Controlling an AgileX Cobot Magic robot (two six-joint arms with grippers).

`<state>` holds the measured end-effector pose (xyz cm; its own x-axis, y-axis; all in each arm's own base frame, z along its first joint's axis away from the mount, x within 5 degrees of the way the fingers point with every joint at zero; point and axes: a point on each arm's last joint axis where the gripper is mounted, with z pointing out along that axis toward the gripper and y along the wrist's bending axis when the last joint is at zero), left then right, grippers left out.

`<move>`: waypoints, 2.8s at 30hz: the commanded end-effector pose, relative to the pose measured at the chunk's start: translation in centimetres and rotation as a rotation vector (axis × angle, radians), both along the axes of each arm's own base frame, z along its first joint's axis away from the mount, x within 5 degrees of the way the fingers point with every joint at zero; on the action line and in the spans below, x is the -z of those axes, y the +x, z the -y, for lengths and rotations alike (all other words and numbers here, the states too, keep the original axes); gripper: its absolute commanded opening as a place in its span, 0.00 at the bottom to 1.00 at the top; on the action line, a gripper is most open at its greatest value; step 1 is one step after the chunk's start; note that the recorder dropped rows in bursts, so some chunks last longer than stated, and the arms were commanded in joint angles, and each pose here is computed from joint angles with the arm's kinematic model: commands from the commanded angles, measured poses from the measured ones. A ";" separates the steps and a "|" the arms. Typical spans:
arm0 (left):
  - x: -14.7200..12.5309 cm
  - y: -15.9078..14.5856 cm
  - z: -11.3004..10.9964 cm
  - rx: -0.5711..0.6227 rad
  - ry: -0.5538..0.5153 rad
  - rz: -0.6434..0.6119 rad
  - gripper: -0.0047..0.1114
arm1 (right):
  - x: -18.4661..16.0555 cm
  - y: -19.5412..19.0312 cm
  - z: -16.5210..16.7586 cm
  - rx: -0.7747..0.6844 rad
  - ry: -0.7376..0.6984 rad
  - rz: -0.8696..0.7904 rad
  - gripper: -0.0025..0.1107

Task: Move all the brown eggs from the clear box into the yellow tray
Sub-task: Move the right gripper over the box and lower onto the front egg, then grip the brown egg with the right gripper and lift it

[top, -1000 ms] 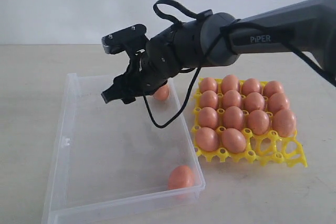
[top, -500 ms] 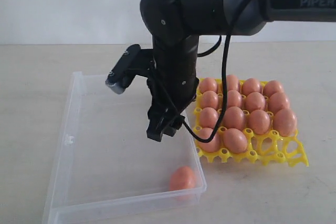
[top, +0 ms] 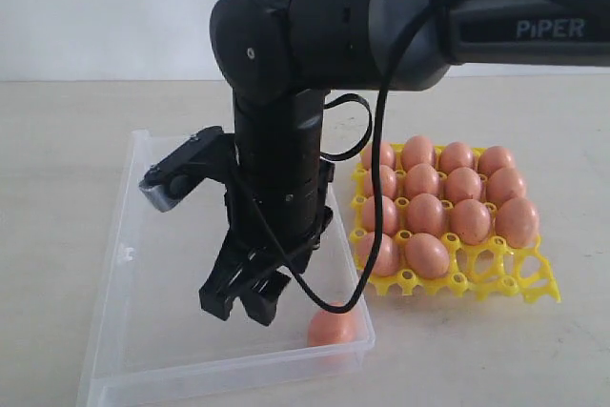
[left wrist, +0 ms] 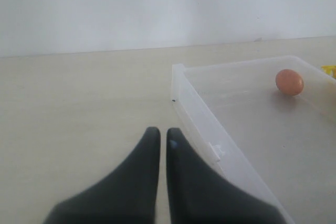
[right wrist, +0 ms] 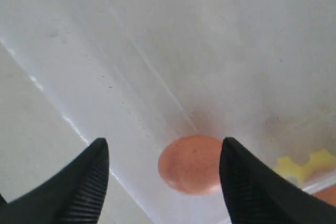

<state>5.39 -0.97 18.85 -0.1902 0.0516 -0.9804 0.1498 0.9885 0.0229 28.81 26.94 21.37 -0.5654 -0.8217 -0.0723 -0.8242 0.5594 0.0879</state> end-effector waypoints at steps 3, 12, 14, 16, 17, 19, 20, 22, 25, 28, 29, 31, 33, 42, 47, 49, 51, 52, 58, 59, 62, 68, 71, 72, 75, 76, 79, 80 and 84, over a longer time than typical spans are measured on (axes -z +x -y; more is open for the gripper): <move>0.1 0.0 0.0 0.004 0.002 0.005 0.08 | 0.5 0.4 0.7 0.317 -0.100 -0.009 0.50; 0.1 0.0 0.0 0.007 0.002 0.005 0.08 | 0.5 0.3 0.3 0.757 -0.062 -0.049 0.50; 0.1 0.0 0.0 0.007 0.002 0.005 0.08 | 0.4 0.4 -0.4 0.898 0.000 -0.078 0.50; 0.1 0.0 0.0 0.007 0.002 0.005 0.08 | 0.4 0.5 -0.6 0.970 0.022 -0.087 0.50; 0.1 0.0 0.0 0.007 0.002 0.005 0.08 | 0.4 0.5 -0.6 0.993 0.024 -0.090 0.50; 0.1 0.0 0.0 0.007 0.002 0.005 0.08 | 0.4 0.6 -0.4 1.036 0.011 -0.078 0.50; 0.1 0.0 0.0 0.007 0.002 0.005 0.08 | 0.4 0.6 -0.3 1.059 -0.001 -0.073 0.50; 0.1 0.0 0.0 0.007 0.002 0.005 0.08 | 0.4 0.6 0.1 1.098 -0.033 -0.053 0.50; 0.1 0.0 0.0 0.007 0.002 0.005 0.08 | 0.5 0.5 0.6 1.134 -0.091 -0.038 0.50; 0.1 0.0 0.0 0.007 0.002 0.005 0.08 | 0.5 0.5 0.9 1.158 -0.120 -0.025 0.50; 0.1 0.0 0.0 0.007 0.002 0.005 0.08 | 0.5 0.5 0.9 1.161 -0.122 -0.018 0.50; 0.1 0.0 0.0 0.007 0.002 0.005 0.08 | 0.5 0.6 1.0 1.176 -0.126 -0.002 0.50; 0.1 0.0 0.0 0.007 0.002 0.005 0.08 | 0.5 0.6 1.0 1.192 -0.127 0.001 0.50; 0.1 0.0 0.0 0.007 0.002 0.005 0.08 | 3.1 0.8 0.5 1.209 -0.187 -0.056 0.50; 0.1 0.0 0.0 0.007 0.002 0.005 0.08 | 3.7 1.0 0.5 1.257 -0.206 -0.040 0.50; 0.1 0.0 0.0 0.007 0.002 0.005 0.08 | 3.7 1.0 0.6 1.263 -0.206 -0.040 0.50; 0.1 0.0 0.0 0.007 0.002 0.005 0.08 | 3.7 1.0 0.6 1.269 -0.206 -0.040 0.50; 0.1 0.0 0.0 0.007 0.002 0.005 0.08 | 3.7 1.0 0.6 1.273 -0.207 -0.037 0.50; 0.1 0.0 0.0 0.007 0.002 0.005 0.08 | 3.7 1.3 0.9 1.318 -0.214 0.006 0.49; 0.1 0.0 0.0 0.007 0.002 0.005 0.08 | 3.7 1.2 0.9 1.317 -0.216 0.006 0.48; 0.1 0.0 0.0 0.007 0.002 0.005 0.08 | 4.3 0.9 1.2 1.311 -0.241 0.001 0.38; 0.1 0.0 0.0 0.007 0.002 0.005 0.08 | 6.5 -0.8 2.3 1.310 -0.347 -0.060 0.37; 0.1 0.0 0.0 0.007 0.002 0.005 0.08 | 7.5 -1.6 2.9 1.301 -0.395 -0.075 0.37; 0.1 0.0 0.0 0.007 0.002 0.005 0.08 | 7.7 -1.8 3.1 1.287 -0.408 -0.081 0.37; 0.1 0.0 0.0 0.007 0.002 0.005 0.08 | 8.1 -2.2 3.4 1.270 -0.429 -0.097 0.37; 0.1 0.0 0.0 0.007 0.002 0.005 0.08 | 8.3 -2.4 3.5 1.259 -0.437 -0.100 0.37; 0.1 0.0 0.0 0.007 0.002 0.005 0.08 | 8.5 -2.7 3.5 1.239 -0.444 -0.120 0.37; 0.1 0.0 0.0 0.007 0.002 0.005 0.08 | 8.5 -2.7 3.5 1.225 -0.442 -0.129 0.37; 0.1 0.0 0.0 0.007 0.002 0.005 0.08 | 8.5 -2.7 3.5 1.184 -0.436 -0.134 0.37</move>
<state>5.39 -0.97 18.85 -0.1902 0.0516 -0.9804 0.1498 0.9885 0.0229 25.93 23.26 14.20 -0.9384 0.2840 0.1966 0.2234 0.9331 -0.2817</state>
